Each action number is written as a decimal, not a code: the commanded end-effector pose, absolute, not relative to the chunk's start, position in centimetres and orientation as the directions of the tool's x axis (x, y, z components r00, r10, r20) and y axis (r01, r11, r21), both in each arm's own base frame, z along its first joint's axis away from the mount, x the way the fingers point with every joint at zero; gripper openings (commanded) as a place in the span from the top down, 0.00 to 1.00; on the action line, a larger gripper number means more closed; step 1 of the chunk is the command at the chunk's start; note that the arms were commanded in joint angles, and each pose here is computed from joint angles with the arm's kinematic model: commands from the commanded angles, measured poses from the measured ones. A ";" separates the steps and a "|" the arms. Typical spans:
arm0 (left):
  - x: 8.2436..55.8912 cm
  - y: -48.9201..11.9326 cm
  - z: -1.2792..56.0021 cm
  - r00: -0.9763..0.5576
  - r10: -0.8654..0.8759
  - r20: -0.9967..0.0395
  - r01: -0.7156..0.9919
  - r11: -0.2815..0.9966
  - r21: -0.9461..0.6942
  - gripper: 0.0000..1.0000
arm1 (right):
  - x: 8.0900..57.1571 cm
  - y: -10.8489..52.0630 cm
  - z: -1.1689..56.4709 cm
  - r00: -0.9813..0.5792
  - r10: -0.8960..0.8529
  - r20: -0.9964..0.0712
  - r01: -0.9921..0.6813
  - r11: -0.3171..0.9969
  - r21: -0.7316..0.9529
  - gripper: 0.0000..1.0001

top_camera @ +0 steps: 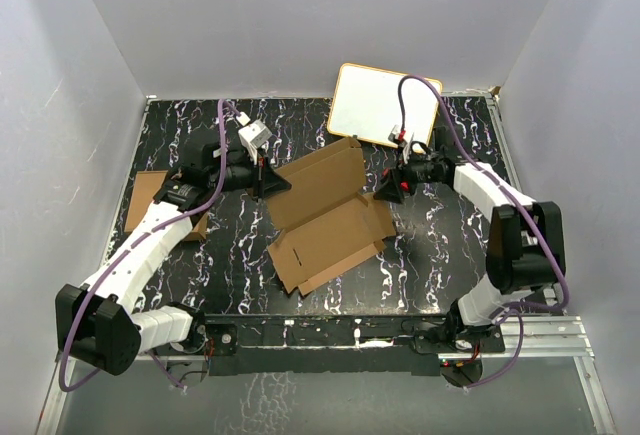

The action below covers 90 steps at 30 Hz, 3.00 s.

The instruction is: Fold the paper box

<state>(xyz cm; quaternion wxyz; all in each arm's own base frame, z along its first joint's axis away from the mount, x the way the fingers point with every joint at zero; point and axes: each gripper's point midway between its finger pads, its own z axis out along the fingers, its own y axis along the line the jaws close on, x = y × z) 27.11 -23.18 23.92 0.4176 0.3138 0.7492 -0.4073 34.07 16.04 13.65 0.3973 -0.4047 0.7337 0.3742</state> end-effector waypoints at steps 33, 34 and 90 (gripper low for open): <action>27.2 -23.8 28.7 -0.381 0.094 -0.920 0.844 0.441 -0.304 1.00 | 37.4 18.1 20.0 0.140 -0.120 -0.983 -0.813 0.553 -0.183 0.92; 27.2 -23.9 28.1 -0.392 0.095 -0.915 0.841 0.440 -0.315 1.00 | 37.1 18.1 19.6 0.148 -0.122 -0.981 -0.811 0.552 -0.191 0.92; 24.9 -23.0 23.7 -0.425 0.196 -0.884 0.847 0.429 -0.313 1.00 | 31.8 19.5 15.6 0.019 -0.124 -0.992 -0.949 0.310 -0.057 0.81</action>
